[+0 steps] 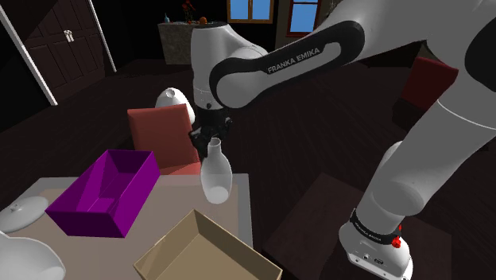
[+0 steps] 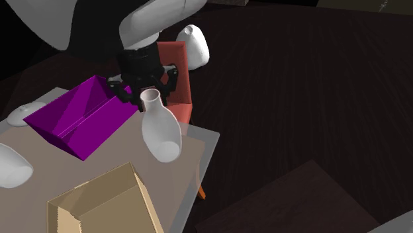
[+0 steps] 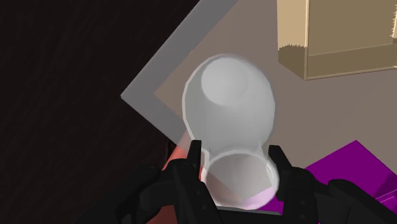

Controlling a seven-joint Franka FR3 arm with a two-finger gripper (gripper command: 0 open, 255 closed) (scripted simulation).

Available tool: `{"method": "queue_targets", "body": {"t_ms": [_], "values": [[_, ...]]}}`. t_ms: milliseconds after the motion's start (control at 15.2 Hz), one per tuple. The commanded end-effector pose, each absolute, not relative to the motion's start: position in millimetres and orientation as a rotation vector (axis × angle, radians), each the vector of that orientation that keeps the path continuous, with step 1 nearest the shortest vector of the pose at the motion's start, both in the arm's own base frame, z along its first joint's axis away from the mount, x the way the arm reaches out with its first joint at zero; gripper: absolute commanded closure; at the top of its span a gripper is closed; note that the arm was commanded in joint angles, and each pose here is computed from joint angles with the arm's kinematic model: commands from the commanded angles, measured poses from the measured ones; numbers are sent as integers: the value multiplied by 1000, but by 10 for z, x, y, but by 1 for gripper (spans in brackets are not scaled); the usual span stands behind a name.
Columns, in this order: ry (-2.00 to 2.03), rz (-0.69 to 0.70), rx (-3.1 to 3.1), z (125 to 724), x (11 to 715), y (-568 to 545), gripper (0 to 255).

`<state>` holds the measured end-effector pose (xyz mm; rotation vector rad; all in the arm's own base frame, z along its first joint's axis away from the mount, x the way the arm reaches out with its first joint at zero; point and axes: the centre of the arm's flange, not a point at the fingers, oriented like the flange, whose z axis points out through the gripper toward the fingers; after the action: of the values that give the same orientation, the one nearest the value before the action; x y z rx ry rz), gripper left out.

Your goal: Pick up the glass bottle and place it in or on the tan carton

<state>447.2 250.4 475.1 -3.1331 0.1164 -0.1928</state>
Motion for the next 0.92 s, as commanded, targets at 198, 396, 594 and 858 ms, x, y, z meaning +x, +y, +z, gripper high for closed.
{"method": "queue_targets", "body": {"t_ms": [198,396,594,858], "values": [[116,-193,-3133,5026,4466,2502,255],[116,-193,-3133,5185,4466,2502,255],[116,-193,-3133,5343,4466,2502,255],[116,-193,-3133,5555,4466,2502,255]]}}
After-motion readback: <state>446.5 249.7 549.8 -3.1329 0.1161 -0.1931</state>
